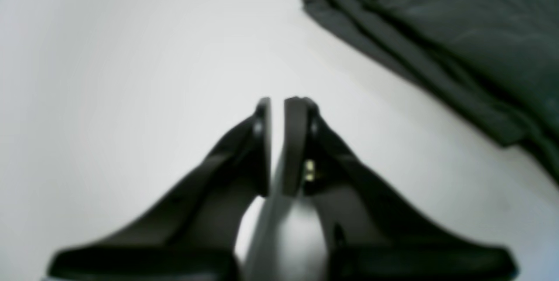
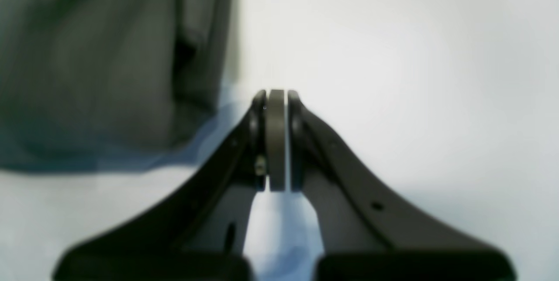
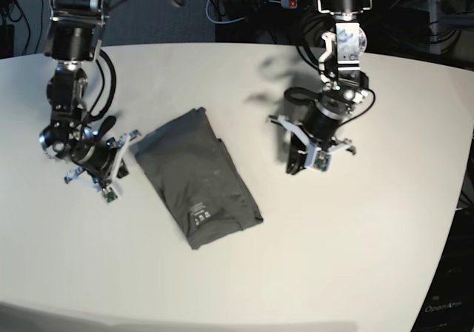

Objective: Fold the T-shirt properly
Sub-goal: 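Bring both grippers against the shirt's sides to square it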

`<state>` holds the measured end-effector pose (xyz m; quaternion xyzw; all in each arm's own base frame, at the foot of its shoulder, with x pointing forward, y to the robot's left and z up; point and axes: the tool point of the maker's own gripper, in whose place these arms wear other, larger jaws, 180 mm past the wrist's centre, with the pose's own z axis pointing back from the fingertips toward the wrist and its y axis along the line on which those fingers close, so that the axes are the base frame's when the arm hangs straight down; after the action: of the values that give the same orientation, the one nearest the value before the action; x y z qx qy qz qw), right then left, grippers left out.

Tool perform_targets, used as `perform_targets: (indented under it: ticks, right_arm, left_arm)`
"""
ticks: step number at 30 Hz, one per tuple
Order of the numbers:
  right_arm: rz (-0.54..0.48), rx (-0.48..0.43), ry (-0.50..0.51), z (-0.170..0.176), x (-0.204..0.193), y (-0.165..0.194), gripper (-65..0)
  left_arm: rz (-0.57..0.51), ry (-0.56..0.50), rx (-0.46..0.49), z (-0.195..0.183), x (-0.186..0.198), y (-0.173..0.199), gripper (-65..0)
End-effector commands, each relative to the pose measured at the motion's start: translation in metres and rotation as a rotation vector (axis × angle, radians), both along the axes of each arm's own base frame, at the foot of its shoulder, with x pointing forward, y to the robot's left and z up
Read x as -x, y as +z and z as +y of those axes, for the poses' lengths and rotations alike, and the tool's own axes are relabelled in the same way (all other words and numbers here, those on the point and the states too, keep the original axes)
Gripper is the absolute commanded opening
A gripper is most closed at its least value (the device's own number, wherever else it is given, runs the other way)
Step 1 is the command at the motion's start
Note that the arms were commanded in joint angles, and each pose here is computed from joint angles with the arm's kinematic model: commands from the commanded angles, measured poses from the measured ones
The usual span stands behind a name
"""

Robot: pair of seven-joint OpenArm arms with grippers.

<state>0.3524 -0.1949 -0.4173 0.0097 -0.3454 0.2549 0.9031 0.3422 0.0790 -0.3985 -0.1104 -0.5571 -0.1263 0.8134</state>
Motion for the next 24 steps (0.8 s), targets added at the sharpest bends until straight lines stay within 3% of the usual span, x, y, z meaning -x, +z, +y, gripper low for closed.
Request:
perform_targets:
  ticks: [1, 13, 17, 24]
  right_arm:
    - [-0.063, -0.002, -0.005, -0.005, -0.016, 0.019, -64.1]
    - [-0.068, -0.008, -0.003, -0.003, -0.015, 0.019, -64.3]
    - [-0.068, -0.014, -0.004, -0.003, -0.015, 0.019, -64.3]
    - [-0.059, -0.035, -0.003, 0.007, -0.013, 0.014, -64.3]
  left_arm:
    - [-0.064, 0.022, 0.013, 0.004, -0.017, 0.017, -61.7]
    - [-0.003, 0.018, 0.046, -0.003, -0.057, -0.002, -61.3]
    - [-0.014, 0.075, 0.02, 0.006, -0.072, 0.001, -61.3]
    - [0.019, 0.043, -0.038, 0.0, -0.083, -0.01, -61.3]
